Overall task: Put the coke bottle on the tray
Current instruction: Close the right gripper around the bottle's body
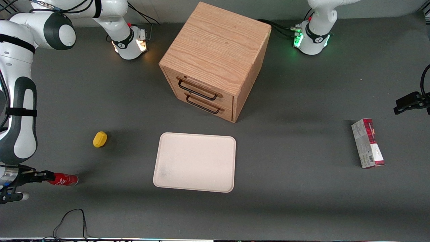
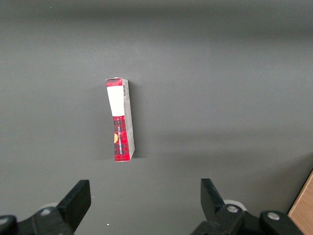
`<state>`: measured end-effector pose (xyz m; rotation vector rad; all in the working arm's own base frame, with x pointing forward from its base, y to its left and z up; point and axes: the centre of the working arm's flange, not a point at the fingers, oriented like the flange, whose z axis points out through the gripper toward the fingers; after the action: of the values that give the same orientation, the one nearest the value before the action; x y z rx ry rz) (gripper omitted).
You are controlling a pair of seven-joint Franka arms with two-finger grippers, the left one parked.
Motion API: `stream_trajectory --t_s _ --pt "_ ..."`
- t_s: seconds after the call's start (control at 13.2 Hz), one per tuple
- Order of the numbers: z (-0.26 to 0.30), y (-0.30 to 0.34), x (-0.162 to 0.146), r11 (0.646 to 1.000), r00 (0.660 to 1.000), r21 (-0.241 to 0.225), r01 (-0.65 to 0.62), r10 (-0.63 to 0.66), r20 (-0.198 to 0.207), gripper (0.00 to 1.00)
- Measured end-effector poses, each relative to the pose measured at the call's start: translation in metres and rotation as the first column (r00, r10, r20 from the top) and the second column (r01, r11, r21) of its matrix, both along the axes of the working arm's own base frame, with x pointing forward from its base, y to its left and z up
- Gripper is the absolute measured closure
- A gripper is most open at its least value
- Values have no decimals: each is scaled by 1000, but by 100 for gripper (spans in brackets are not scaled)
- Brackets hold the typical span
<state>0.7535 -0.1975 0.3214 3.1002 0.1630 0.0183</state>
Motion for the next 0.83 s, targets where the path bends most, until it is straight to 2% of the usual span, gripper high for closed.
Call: stream_trajectory --t_s 0.08,0.15,0.53,0.83 --pt "0 0 0 1000 1000 0 0 0 0 64" --pt "1 1 0 1000 1000 1 -1 1 0 69" --pt "1 1 0 1000 1000 2 0 1 -5 69" --pt "15 3 -7 1000 998 13 1 0 -66 69"
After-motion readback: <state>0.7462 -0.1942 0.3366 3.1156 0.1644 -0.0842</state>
